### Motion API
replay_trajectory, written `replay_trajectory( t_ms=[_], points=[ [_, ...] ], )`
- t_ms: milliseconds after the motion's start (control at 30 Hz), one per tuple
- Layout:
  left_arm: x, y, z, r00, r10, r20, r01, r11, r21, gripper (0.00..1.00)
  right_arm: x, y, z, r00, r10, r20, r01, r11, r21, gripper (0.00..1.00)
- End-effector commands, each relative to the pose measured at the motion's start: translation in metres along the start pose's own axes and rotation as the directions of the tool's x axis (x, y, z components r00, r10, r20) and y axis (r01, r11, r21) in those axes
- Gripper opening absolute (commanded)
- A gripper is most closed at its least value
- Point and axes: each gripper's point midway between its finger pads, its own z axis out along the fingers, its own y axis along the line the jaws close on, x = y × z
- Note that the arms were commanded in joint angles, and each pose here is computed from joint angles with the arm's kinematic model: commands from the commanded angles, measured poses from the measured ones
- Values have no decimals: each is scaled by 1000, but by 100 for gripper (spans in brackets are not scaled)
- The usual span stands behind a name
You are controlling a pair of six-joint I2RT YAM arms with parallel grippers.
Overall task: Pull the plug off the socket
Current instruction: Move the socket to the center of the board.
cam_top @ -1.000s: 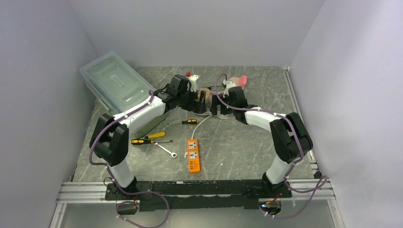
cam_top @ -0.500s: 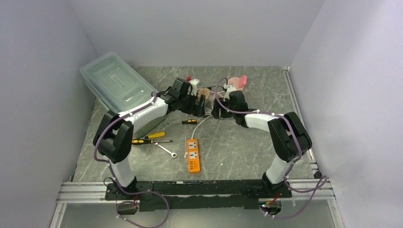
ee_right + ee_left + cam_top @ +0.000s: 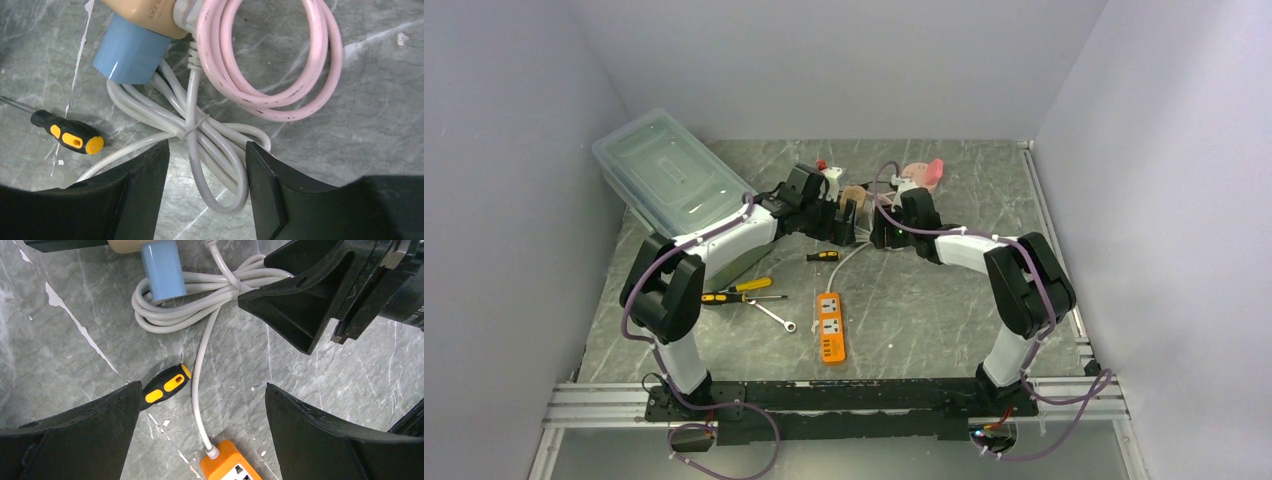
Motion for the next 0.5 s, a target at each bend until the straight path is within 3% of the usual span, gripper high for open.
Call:
replay_trajectory(
  t_ms=[0, 167, 467],
  points=[
    [-23, -8, -16, 997, 27, 67, -28, 1000, 11, 97, 12, 16, 5, 998, -13, -68, 13, 1000, -13, 58],
    [-28, -8, -21, 996, 37, 80, -37, 999, 1, 97, 21, 30, -1, 993, 29, -112, -36, 998, -57, 52],
    [-36, -13, -29, 993, 42, 106, -43, 999, 12, 97, 42, 62, -37, 990, 37, -134, -59, 985, -164, 51]
  ],
)
